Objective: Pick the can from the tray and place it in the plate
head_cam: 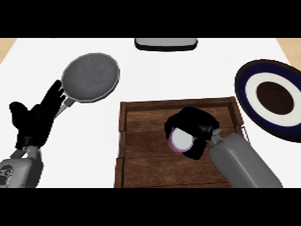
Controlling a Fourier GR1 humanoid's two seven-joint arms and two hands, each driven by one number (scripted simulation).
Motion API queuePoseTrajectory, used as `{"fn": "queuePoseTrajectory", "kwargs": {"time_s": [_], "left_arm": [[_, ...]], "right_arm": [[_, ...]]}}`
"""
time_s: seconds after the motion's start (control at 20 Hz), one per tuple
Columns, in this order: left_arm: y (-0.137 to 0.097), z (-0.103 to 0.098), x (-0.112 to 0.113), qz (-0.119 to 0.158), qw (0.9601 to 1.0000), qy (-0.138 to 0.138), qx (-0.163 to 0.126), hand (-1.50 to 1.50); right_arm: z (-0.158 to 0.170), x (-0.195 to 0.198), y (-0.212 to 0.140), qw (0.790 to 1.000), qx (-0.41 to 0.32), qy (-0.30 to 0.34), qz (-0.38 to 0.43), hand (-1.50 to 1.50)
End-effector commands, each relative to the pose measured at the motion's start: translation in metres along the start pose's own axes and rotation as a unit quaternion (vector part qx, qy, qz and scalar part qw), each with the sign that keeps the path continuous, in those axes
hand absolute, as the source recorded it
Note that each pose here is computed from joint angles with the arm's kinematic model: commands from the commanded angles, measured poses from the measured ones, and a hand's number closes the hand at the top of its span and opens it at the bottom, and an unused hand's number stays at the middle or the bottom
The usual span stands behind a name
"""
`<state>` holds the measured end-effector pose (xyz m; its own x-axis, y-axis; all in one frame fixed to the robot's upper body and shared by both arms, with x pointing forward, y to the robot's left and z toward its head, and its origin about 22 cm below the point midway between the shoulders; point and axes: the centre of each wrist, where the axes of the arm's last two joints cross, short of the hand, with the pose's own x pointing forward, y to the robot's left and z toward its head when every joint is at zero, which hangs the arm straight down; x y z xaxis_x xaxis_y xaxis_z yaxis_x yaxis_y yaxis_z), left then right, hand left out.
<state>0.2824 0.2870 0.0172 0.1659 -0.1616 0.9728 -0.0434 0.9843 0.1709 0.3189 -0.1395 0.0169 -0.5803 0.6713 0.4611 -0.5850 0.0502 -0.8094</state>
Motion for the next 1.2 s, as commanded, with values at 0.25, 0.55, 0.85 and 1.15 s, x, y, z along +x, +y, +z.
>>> {"fn": "queuePoseTrajectory", "kwargs": {"time_s": [0.25,0.55,0.85,1.15], "left_arm": [[0.004,0.001,-0.001,-0.003,1.0,0.001,-0.001,0.0],[0.005,0.001,0.006,-0.001,1.0,-0.005,-0.004,0.0],[-0.004,-0.001,0.005,-0.002,0.9999,-0.008,-0.007,0.0],[-0.006,-0.003,-0.014,-0.002,1.0,0.001,0.001,0.0]], "right_arm": [[0.008,-0.021,-0.049,0.939,-0.233,0.224,-0.117,1.5],[0.026,-0.024,-0.113,0.791,-0.455,0.386,-0.133,1.5],[0.039,-0.021,-0.152,0.644,-0.61,0.46,-0.039,1.5],[0.042,-0.022,-0.171,0.558,-0.656,0.499,-0.094,1.5]]}}
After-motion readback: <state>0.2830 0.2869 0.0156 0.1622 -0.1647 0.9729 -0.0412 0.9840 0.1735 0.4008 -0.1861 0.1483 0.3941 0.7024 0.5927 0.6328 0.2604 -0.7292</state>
